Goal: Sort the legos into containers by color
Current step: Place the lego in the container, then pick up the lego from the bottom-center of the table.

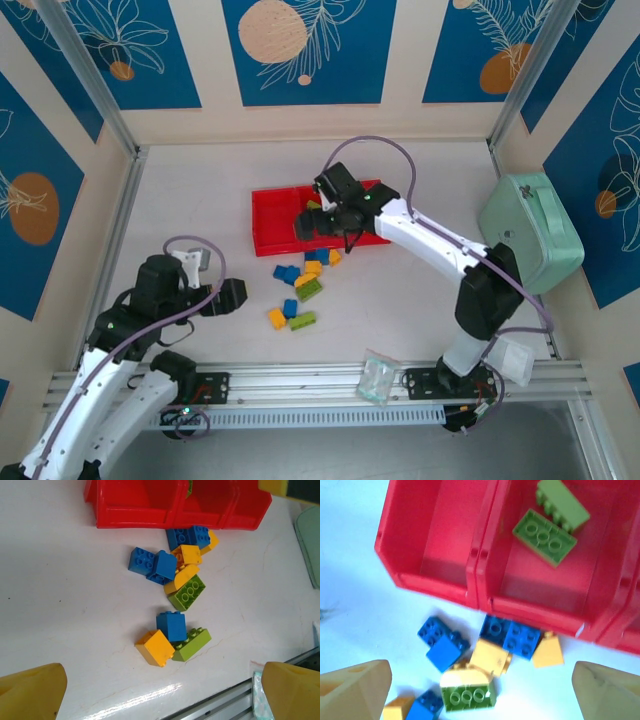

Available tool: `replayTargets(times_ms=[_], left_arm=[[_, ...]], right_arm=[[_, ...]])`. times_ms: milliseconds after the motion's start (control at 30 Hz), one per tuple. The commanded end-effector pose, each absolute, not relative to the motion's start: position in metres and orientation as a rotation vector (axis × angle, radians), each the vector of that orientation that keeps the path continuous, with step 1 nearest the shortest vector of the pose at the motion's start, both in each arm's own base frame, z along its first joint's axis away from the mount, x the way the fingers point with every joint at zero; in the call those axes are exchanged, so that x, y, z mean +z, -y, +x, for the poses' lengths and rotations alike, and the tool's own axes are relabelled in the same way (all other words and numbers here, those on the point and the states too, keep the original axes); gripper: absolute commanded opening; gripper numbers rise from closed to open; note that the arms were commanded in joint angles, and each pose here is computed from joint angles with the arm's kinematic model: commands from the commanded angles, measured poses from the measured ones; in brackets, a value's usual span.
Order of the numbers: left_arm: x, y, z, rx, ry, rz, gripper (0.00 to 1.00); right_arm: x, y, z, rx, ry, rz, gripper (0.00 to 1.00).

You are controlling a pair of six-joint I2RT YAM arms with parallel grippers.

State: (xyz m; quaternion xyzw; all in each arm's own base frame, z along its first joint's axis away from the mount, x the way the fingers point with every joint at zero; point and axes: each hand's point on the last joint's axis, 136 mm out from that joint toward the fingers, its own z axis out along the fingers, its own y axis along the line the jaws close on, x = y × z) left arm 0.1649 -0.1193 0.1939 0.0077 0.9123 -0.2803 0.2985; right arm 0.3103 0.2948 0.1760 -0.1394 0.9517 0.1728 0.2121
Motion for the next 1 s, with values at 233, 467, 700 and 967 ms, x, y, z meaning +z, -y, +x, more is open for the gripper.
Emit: replayTargets(times_ms=[233,467,700,967], left_arm=[[0.2,0.119,0.159,-0.673,-2.464,0.185,0.99],[0.205,0.119,0.156,-0.682,-2.432,0.2,0.99],[0.217,0.115,0.152,-0.692,-2.341,0.196,0.99],[0.22,0.113,0.15,-0.698,-2.318,0.183,0.99]], right_arm=[[0.109,-0.311,0.174,0.417,-2.974,-0.34,0.96],[0.075,-0.32,0.142,0.274,-3.062,-0.343,0.97],[0.054,-0.336,0.136,0.271,-3.102,-0.387,0.92],[0.038,-0.34,0.142,0.176,-3.12,-0.416,0.88]])
